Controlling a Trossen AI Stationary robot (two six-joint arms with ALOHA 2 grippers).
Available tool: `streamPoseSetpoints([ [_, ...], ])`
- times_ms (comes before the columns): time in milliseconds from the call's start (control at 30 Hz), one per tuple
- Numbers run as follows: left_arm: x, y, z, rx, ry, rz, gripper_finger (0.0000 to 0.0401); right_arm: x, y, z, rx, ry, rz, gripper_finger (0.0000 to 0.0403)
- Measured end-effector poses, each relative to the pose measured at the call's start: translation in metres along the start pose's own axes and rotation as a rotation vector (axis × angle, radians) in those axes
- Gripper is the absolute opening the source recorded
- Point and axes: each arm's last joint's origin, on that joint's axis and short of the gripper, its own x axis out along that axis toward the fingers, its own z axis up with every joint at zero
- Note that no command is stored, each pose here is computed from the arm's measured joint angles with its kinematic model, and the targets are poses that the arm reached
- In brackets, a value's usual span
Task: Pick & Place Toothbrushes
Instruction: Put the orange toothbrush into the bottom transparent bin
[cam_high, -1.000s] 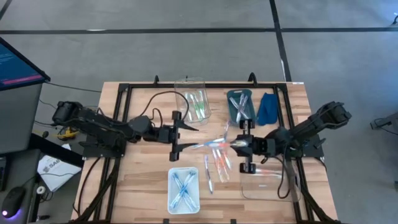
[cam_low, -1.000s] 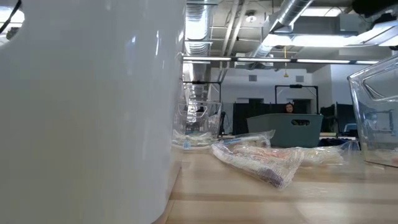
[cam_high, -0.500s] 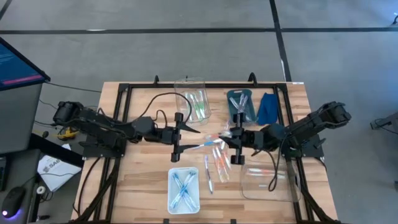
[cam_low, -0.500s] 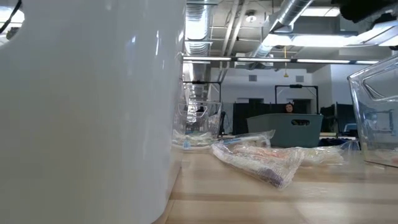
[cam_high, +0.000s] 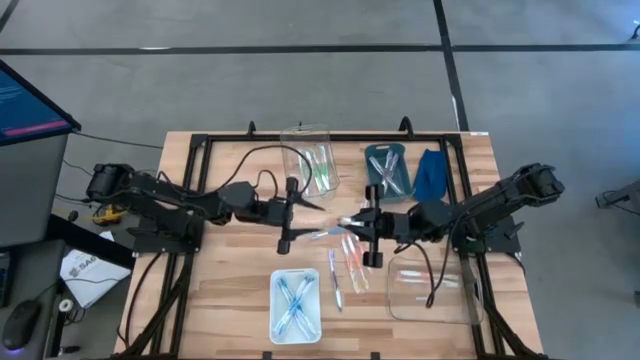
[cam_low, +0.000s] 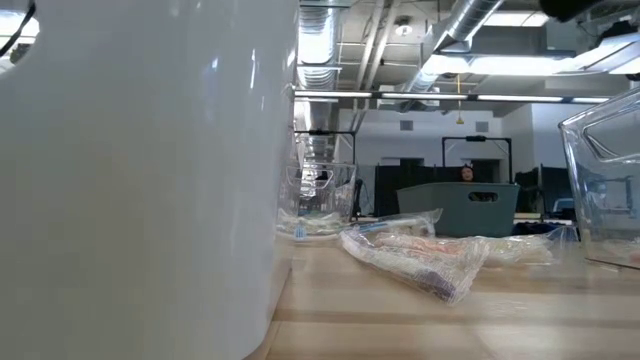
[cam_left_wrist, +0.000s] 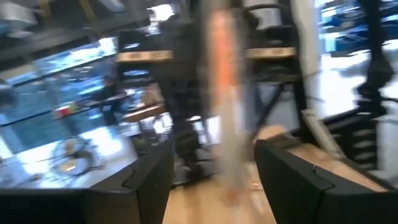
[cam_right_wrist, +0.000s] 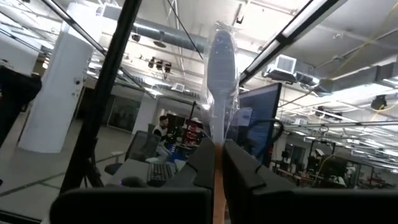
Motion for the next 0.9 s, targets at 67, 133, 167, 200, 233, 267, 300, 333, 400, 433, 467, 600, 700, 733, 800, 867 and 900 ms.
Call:
streamPoseSetpoints([
  [67, 0.0, -0.002, -0.001, -0.006, 0.003, -0.048, 0.0218, 0.0, -0.001, -0.002, -0.004, 0.012, -0.002, 0.0006],
  [133, 0.0, -0.003, -0.003, -0.007, 0.014, -0.063, 0.0218, 0.001, -0.003, -0.003, -0.004, 0.024, -0.012, 0.0006],
  [167, 0.0, -0.002, -0.003, -0.007, 0.017, -0.057, 0.0218, 0.001, -0.004, -0.004, -0.001, 0.03, -0.018, 0.0006],
  [200, 0.0, -0.002, -0.003, -0.006, 0.022, -0.041, 0.0218, 0.001, -0.004, -0.004, 0.004, 0.037, -0.025, 0.0006],
  [233, 0.0, -0.001, -0.003, -0.006, 0.028, -0.022, 0.0218, 0.001, -0.005, -0.005, 0.002, 0.043, -0.029, 0.0006],
  [267, 0.0, -0.001, -0.003, -0.006, 0.036, -0.005, 0.0218, 0.001, -0.005, -0.005, 0.0, 0.045, -0.032, 0.0006],
  [300, 0.0, 0.0, -0.004, -0.005, 0.042, 0.01, 0.0218, 0.001, -0.005, -0.006, 0.001, 0.046, -0.032, 0.0006],
  [333, 0.0, 0.0, -0.004, 0.001, 0.045, 0.02, 0.0218, 0.001, -0.005, -0.006, 0.003, 0.046, -0.032, 0.0006],
  [400, 0.0, 0.0, -0.004, 0.003, 0.047, 0.025, 0.0218, 0.002, -0.005, -0.01, 0.0, 0.053, -0.034, 0.0006],
  [433, 0.0, 0.002, -0.004, 0.004, 0.049, 0.029, 0.0218, 0.002, -0.005, -0.012, 0.004, 0.055, -0.034, 0.0006],
  [467, 0.0, 0.003, -0.005, 0.004, 0.05, 0.032, 0.0218, 0.003, -0.005, -0.013, 0.005, 0.056, -0.036, 0.0006],
  [600, 0.0, 0.005, -0.006, 0.002, 0.06, 0.036, 0.0218, 0.008, -0.006, -0.018, 0.0, 0.068, -0.041, 0.0006],
  [700, 0.0, 0.004, -0.007, 0.0, 0.058, 0.006, 0.0218, 0.011, -0.006, -0.015, 0.0, 0.065, -0.042, 0.0006],
  [733, 0.0, 0.003, -0.007, -0.001, 0.056, -0.01, 0.0218, 0.011, -0.006, -0.015, -0.001, 0.071, -0.039, 0.0006],
  [800, 0.0, 0.002, -0.008, -0.002, 0.055, -0.03, 0.0218, 0.011, -0.003, -0.016, -0.005, 0.077, -0.031, 0.0006],
  [867, 0.001, 0.001, -0.011, -0.003, 0.068, -0.034, 0.0218, 0.011, -0.002, -0.014, -0.013, 0.062, -0.03, 0.0006],
  [900, 0.001, 0.001, -0.012, -0.003, 0.077, -0.037, 0.0218, 0.01, -0.001, -0.013, -0.016, 0.059, -0.028, 0.0006],
])
